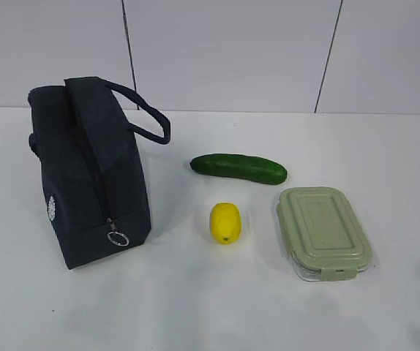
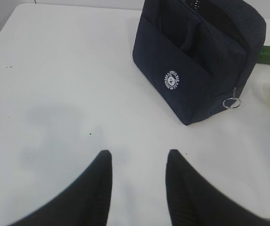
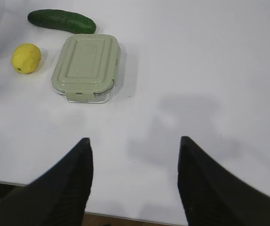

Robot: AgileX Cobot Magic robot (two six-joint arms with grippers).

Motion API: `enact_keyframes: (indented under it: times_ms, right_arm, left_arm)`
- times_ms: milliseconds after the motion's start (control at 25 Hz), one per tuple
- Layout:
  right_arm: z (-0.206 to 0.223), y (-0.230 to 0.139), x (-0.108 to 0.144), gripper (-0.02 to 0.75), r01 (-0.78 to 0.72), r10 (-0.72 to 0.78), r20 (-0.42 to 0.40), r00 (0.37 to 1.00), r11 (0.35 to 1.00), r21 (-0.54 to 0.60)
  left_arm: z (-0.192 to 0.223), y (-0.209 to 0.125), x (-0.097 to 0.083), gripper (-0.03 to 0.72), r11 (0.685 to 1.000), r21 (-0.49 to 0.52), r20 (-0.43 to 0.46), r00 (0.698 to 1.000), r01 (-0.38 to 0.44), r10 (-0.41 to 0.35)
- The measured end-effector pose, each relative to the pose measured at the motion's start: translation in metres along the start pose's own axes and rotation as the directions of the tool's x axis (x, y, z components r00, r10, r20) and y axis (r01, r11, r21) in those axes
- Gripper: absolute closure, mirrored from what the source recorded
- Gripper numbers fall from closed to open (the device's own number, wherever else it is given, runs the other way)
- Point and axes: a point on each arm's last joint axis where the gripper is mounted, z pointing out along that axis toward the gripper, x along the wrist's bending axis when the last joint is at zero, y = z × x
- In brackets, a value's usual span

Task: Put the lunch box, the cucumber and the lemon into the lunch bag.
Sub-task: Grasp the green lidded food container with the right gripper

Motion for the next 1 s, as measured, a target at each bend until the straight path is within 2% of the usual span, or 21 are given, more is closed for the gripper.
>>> enact_keyframes:
  times_ms: [1000]
  right_arm:
    - [0.0000, 0.0000, 0.0000, 0.283, 0.000, 0.000, 0.000, 1.000, 1.000, 0.000]
  left_arm:
    - [0.0000, 0.0000, 0.0000, 0.433, 1.000, 0.000, 0.000, 1.000, 0.000, 0.000]
